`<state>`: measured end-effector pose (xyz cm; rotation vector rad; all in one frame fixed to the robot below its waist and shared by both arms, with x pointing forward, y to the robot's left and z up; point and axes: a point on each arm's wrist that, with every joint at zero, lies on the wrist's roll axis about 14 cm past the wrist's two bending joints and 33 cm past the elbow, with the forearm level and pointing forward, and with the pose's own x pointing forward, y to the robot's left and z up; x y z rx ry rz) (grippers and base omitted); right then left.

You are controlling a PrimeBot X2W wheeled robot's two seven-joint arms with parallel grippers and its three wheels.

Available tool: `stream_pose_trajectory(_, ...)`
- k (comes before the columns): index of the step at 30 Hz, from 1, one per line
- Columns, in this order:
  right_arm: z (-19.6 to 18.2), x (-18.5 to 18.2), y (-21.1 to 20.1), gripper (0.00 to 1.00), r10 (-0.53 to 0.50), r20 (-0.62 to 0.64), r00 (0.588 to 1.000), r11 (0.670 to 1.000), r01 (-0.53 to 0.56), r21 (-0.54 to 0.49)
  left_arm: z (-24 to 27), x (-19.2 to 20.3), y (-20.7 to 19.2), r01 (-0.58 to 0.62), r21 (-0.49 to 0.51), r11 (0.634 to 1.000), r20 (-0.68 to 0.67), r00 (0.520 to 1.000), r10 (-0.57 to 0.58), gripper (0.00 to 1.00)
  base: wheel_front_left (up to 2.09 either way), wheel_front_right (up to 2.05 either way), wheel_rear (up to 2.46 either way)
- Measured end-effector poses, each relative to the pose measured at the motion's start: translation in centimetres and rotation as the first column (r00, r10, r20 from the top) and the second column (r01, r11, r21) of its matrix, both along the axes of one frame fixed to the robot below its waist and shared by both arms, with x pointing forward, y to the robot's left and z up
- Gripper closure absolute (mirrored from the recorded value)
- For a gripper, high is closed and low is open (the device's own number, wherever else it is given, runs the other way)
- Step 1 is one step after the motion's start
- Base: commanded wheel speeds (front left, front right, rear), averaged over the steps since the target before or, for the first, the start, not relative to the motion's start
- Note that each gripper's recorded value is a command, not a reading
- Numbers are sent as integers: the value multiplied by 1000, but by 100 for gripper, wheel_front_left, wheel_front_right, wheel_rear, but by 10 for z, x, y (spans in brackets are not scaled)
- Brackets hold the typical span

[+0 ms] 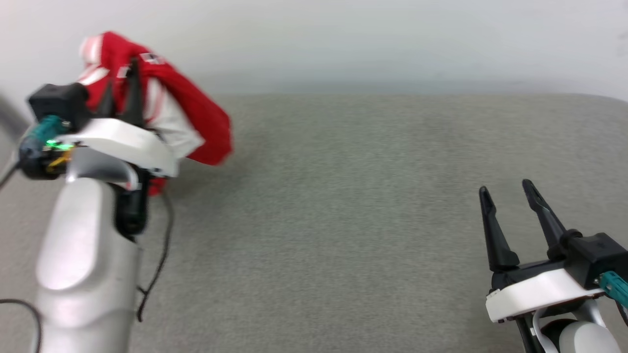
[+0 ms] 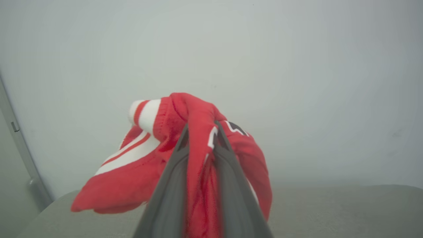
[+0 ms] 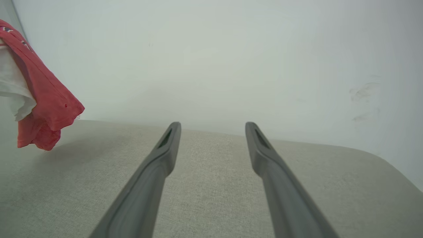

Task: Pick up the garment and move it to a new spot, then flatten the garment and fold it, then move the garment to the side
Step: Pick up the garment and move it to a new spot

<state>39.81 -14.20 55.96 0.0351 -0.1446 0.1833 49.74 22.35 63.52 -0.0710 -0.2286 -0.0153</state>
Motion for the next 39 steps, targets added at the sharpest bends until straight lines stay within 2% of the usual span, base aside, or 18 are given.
stream_pose_trajectory(4,7,-13,-23,0,-68,8,998,998,68,-7,9,-2,-77,178,-38,983,51,983,-176,100,0,0,0)
stream_pose_trajectory(10,8,-27,-54,0,-162,5,987,987,162,-20,-4,-17,-183,426,-122,897,51,905,-422,100,0,0,0)
stream_pose_trajectory(14,-5,-28,-67,0,-201,-32,979,979,200,-25,-54,-33,-231,522,-193,831,-61,839,-541,100,0,0,0)
stream_pose_trajectory(16,-11,-26,-72,0,-215,-47,975,976,214,-25,-86,-42,-246,542,-223,810,-135,806,-576,100,0,0,0)
stream_pose_trajectory(19,-21,-21,-75,0,-222,-74,972,975,221,-29,-136,-56,-260,547,-254,797,-261,755,-601,100,0,0,0)
stream_pose_trajectory(22,-30,-15,-75,0,-223,-96,970,975,220,-33,-184,-76,-269,559,-267,785,-389,683,-618,100,0,0,0)
stream_pose_trajectory(23,-32,-13,-75,0,-221,-99,970,975,218,-34,-194,-81,-271,561,-269,783,-418,664,-620,88,0,0,0)
stream_pose_trajectory(24,-33,-11,-73,0,-216,-102,971,976,214,-34,-201,-85,-271,559,-281,780,-438,648,-623,11,0,0,0)
stream_pose_trajectory(25,-34,-9,-71,0,-210,-102,972,978,208,-33,-205,-87,-270,557,-278,782,-451,643,-619,0,0,0,0)
stream_pose_trajectory(29,-32,-6,-66,0,-193,-93,977,981,191,-31,-190,-86,-265,563,-259,785,-392,681,-618,0,0,0,0)
stream_pose_trajectory(34,-22,-8,-57,0,-168,-69,983,986,166,-27,-134,-82,-260,579,-209,788,-205,762,-614,0,0,0,0)
stream_pose_trajectory(36,-18,-11,-55,0,-161,-60,985,987,160,-25,-112,-80,-250,559,-193,806,-136,799,-586,0,0,0,0)
stream_pose_trajectory(39,-12,-15,-50,0,-148,-51,988,989,147,-23,-92,-76,-222,484,-172,858,-75,862,-501,0,0,0,0)
